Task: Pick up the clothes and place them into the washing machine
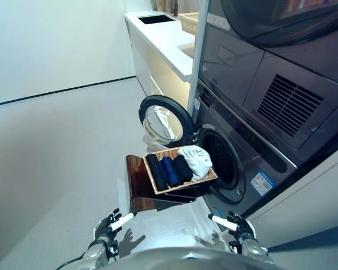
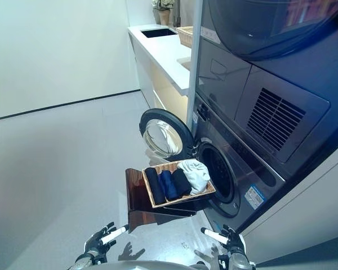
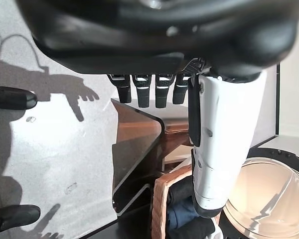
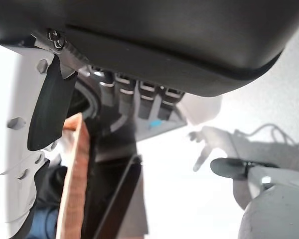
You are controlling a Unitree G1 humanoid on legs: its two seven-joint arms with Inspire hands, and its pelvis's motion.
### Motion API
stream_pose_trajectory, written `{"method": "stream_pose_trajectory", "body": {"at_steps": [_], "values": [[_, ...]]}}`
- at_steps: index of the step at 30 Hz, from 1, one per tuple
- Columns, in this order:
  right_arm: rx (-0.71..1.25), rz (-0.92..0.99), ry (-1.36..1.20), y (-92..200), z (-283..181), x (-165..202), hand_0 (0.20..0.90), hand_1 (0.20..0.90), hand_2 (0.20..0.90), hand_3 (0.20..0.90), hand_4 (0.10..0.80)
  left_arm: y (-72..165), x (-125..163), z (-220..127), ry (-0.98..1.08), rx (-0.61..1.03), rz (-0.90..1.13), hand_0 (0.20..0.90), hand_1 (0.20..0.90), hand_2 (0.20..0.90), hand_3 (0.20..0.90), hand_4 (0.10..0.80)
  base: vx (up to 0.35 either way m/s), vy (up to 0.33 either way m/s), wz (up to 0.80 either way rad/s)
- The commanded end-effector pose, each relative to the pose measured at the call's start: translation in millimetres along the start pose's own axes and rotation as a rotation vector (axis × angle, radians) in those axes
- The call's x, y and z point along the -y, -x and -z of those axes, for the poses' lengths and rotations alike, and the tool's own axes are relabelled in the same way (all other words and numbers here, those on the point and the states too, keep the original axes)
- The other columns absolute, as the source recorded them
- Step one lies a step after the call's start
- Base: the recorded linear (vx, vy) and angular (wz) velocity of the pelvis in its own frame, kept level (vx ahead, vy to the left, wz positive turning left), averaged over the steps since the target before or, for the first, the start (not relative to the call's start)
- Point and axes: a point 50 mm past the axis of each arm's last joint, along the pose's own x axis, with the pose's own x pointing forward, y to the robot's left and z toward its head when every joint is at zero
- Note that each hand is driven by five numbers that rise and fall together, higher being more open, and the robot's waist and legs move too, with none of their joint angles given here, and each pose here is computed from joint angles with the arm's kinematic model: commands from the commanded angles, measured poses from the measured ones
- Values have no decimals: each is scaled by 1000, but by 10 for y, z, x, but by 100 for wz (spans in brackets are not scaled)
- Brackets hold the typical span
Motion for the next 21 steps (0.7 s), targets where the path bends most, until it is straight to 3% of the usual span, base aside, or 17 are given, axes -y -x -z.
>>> {"method": "stream_pose_trajectory", "body": {"at_steps": [1, 21], "values": [[153, -18, 8, -88, -448, -42, 900, 900, 900, 900, 800, -99, -31, -405, -24, 146, -6, 900, 900, 900, 900, 800, -31, -17, -11], [111, 8, -20, -84, -358, -29, 900, 900, 900, 900, 800, -96, 3, -377, -47, 137, -7, 900, 900, 900, 900, 800, 10, 16, -3]]}}
